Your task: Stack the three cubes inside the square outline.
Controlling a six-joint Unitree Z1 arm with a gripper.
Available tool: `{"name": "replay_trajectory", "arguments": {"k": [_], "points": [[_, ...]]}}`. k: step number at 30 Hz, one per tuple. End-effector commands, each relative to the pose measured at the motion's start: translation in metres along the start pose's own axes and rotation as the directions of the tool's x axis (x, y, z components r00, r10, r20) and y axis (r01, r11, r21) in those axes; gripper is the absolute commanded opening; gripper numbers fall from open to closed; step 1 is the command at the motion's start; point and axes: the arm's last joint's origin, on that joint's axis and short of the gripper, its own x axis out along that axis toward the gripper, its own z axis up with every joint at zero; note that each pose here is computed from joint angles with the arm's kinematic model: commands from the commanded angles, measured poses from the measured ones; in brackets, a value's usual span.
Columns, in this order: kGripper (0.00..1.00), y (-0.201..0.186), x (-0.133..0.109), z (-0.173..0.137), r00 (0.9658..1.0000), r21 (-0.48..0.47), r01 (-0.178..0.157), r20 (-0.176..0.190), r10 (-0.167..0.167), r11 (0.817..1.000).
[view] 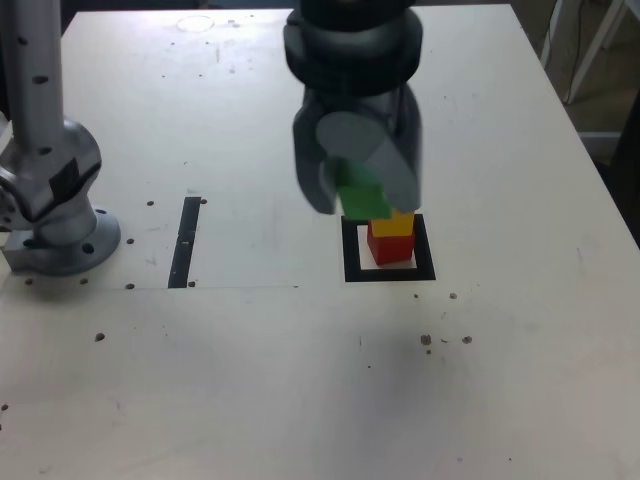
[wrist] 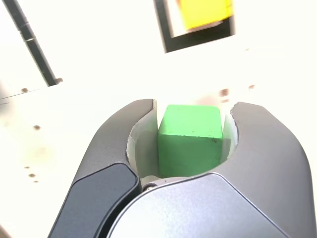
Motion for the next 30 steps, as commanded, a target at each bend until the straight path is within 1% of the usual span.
{"name": "replay_trajectory", "arguments": {"k": [1, 7, 12, 16, 20, 22, 27, 28, 30], "points": [[0.10, 0.008, 0.008, 0.007, 0.9996, -0.014, -0.015, -0.026, 0.015, 1.000], [0.10, 0.040, 0.022, 0.026, 0.9979, -0.040, -0.032, -0.057, 0.030, 0.999], [0.10, 0.070, 0.028, 0.028, 0.9964, -0.061, -0.032, -0.081, 0.027, 0.998], [0.10, 0.081, 0.033, 0.029, 0.9951, -0.073, -0.026, -0.097, 0.018, 0.997], [0.10, 0.079, 0.039, 0.034, 0.9933, -0.080, -0.004, -0.115, -0.005, 0.997], [0.10, 0.077, 0.044, 0.037, 0.9916, -0.085, 0.009, -0.128, -0.020, 0.996], [0.10, 0.071, 0.058, 0.046, 0.9848, -0.091, 0.036, -0.166, -0.050, 0.995], [0.10, 0.071, 0.060, 0.047, 0.9838, -0.091, 0.038, -0.171, -0.053, 0.995], [0.10, 0.071, 0.062, 0.049, 0.9830, -0.093, 0.037, -0.176, -0.053, 0.995]]}}
